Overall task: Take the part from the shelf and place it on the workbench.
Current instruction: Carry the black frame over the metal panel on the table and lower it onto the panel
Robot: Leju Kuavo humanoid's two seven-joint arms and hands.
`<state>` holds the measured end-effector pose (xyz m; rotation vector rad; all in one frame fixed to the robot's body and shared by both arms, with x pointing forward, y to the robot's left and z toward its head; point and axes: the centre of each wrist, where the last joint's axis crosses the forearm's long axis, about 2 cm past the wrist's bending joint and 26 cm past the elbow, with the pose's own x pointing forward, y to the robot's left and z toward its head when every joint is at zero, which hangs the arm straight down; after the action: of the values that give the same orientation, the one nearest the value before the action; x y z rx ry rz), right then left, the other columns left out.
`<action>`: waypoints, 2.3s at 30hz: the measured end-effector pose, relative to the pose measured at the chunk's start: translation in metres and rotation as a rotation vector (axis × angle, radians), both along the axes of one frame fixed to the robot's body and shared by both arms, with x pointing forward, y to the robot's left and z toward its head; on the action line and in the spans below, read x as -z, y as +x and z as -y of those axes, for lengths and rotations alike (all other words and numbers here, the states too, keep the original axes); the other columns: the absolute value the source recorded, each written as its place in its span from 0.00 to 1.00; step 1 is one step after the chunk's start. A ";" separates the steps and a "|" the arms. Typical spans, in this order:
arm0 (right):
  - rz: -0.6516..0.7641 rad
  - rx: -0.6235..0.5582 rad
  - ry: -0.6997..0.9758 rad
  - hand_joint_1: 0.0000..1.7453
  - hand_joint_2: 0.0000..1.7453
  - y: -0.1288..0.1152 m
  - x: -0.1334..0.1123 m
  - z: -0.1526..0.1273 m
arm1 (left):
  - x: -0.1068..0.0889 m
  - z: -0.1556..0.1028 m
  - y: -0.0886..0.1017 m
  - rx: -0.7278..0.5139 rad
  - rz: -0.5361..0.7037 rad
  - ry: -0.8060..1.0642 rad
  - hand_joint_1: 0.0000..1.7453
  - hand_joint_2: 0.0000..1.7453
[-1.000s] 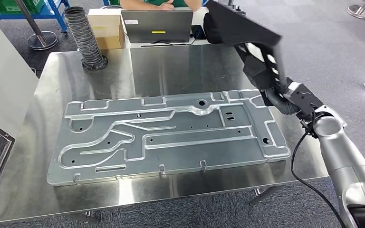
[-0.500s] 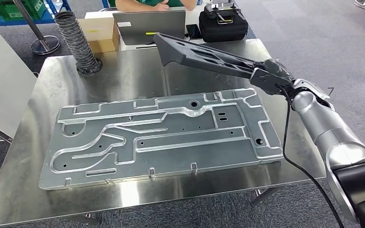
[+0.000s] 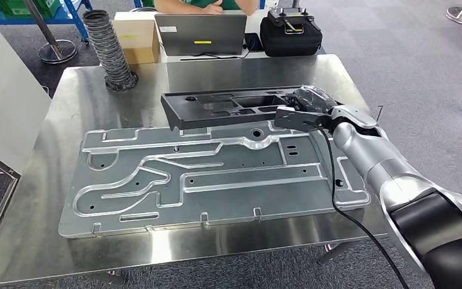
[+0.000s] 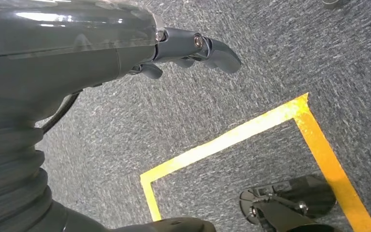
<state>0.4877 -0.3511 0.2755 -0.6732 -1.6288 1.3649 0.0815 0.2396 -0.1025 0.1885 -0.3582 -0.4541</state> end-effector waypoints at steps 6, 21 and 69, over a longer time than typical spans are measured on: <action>-0.027 -0.042 -0.010 1.00 1.00 0.000 0.010 -0.028 | -0.001 0.002 0.004 0.005 0.004 -0.013 0.00 1.00; -0.068 -0.082 -0.021 0.00 0.00 -0.001 0.018 -0.057 | -0.001 0.002 0.006 0.015 0.021 -0.011 0.00 0.25; -0.091 -0.087 -0.019 0.00 0.00 0.002 0.013 -0.064 | -0.001 0.022 -0.007 -0.033 -0.025 -0.105 0.00 0.00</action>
<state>0.4900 -0.2874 0.2628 -0.5482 -1.5902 1.4540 0.0743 0.2181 -0.1015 0.0865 -0.3527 -0.4038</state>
